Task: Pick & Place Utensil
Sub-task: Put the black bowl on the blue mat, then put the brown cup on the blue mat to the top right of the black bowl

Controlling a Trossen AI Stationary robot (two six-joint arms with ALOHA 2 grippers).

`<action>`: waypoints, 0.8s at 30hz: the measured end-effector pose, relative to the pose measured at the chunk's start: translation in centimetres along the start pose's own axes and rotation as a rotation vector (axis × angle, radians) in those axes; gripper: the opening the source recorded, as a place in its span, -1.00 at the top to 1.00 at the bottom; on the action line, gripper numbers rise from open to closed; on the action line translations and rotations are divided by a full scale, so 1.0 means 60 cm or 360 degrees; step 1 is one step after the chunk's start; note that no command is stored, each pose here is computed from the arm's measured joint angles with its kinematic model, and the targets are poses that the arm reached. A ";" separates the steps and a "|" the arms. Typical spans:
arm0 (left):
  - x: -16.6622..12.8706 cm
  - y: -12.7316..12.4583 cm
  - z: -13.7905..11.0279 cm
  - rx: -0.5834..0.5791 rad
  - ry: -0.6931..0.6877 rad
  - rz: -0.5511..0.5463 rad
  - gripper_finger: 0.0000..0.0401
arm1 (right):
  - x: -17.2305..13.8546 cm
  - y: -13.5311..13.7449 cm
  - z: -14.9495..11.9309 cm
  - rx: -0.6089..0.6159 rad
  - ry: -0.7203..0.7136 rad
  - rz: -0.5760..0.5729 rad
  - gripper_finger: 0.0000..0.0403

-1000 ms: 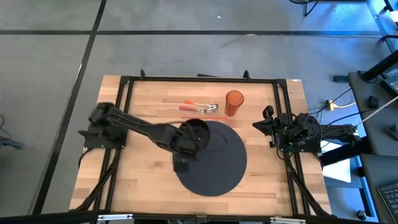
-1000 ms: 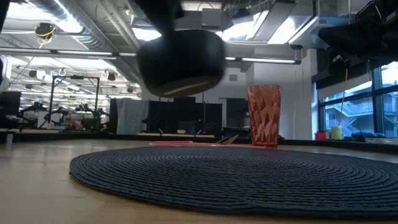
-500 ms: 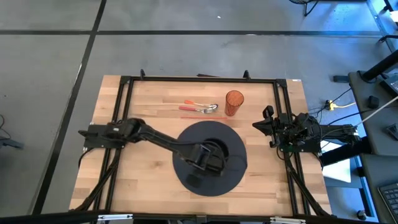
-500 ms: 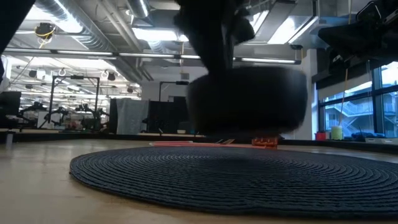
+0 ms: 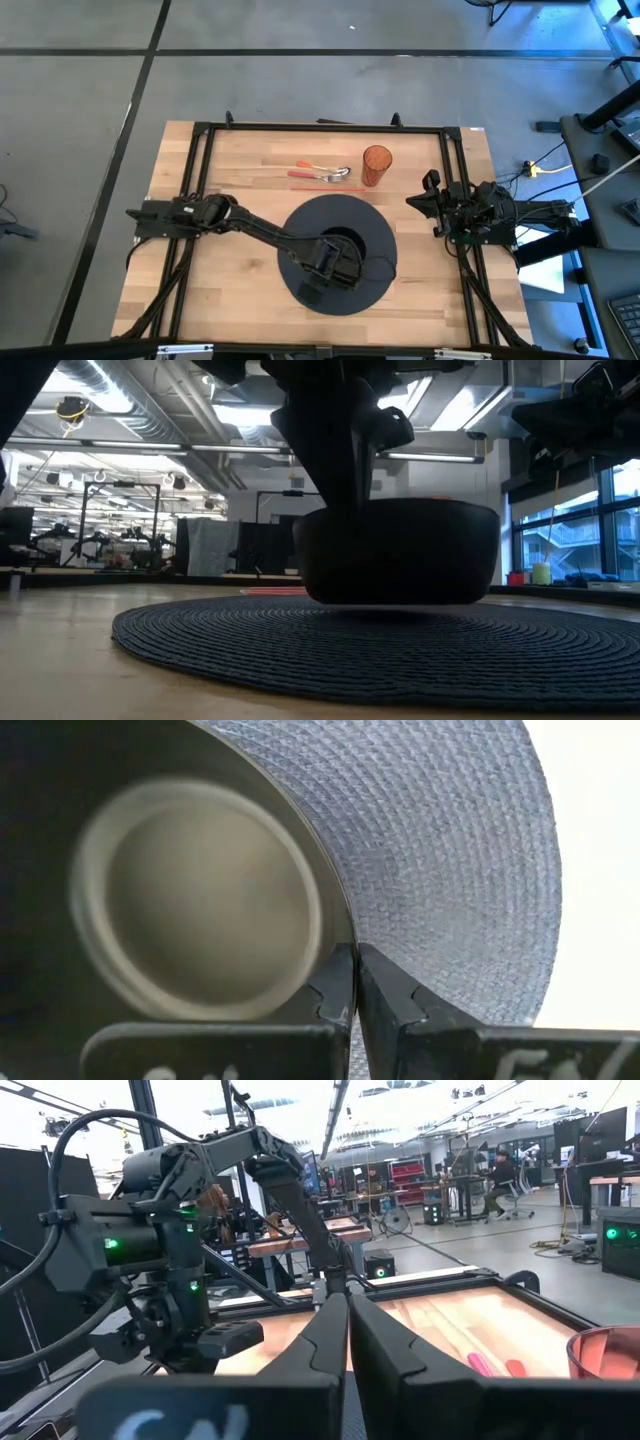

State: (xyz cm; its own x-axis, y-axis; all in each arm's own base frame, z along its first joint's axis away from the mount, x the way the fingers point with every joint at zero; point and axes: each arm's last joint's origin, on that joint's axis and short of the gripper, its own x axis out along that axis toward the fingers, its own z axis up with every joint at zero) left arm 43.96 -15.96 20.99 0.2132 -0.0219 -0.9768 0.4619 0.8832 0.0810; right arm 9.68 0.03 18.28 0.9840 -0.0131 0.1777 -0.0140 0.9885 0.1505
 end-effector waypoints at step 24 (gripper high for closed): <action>0.014 -0.009 0.001 -0.0062 0.0037 0.0057 0.65 | 0.000 0.000 0.000 0.0004 0.0001 0.0001 0.91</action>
State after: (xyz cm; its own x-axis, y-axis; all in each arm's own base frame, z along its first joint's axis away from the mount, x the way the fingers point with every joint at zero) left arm 43.95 -16.51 20.15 0.2084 0.0205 -0.9778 0.4206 0.9007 0.1085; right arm 9.68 0.04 18.27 0.9841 -0.0122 0.1770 -0.0152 0.9881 0.1530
